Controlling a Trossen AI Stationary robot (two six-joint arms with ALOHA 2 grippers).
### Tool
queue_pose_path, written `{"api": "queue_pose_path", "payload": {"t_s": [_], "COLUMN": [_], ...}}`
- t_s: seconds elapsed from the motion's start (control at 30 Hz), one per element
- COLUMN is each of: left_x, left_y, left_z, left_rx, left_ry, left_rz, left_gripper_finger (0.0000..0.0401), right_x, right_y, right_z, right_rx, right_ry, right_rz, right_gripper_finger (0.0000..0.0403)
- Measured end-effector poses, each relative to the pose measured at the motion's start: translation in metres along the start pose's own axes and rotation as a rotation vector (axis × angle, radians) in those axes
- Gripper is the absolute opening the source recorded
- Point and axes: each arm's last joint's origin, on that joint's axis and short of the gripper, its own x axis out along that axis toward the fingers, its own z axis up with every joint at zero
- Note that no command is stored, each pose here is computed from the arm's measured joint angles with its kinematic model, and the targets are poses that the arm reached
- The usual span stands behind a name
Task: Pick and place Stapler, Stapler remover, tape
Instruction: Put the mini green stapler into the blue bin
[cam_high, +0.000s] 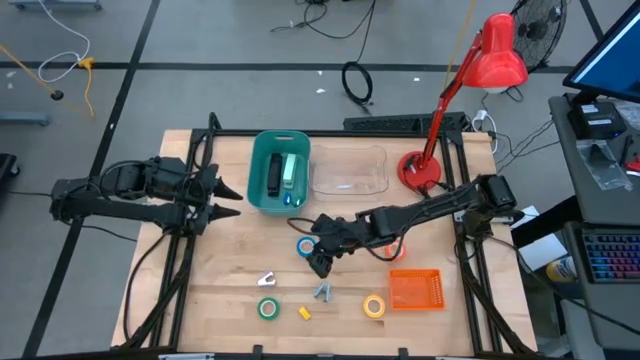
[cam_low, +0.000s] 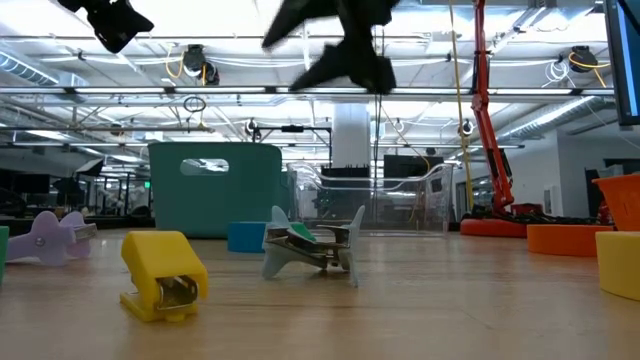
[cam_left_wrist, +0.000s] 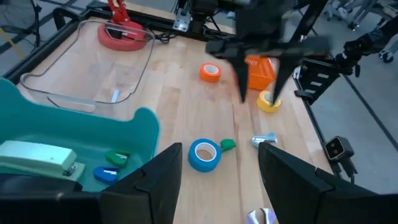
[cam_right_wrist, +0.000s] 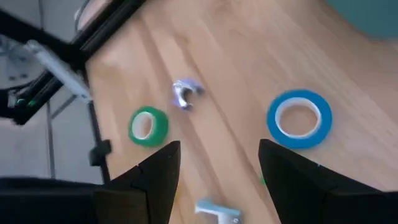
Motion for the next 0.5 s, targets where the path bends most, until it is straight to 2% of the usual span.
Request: {"api": "queue_pose_path", "payload": {"t_s": [0.13,0.2,0.37,0.5], "left_x": [0.0,0.0,0.0,0.0], "left_y": [0.0,0.0,0.001,0.001], "left_z": [0.0,0.0,-0.002,-0.003], "left_rx": [0.016,0.023,0.025,0.025], "left_ry": [0.001,0.003,0.021,0.03], "left_rz": [0.001,0.001,0.005,0.01], "left_gripper_finger": [0.0214,0.0214,0.0214,0.0214], "right_x": [0.022,0.036,0.048,0.062], "right_y": [-0.002,-0.008,-0.017,-0.028], "right_z": [-0.006,-0.015,-0.018,-0.028], "right_rx": [0.077,0.099,0.154,0.156], "right_ry": [0.048,0.112,0.112,0.168], "right_rz": [0.028,-0.006,-0.072,-0.141], "right_gripper_finger": [0.021,0.021,0.021,0.021]}}
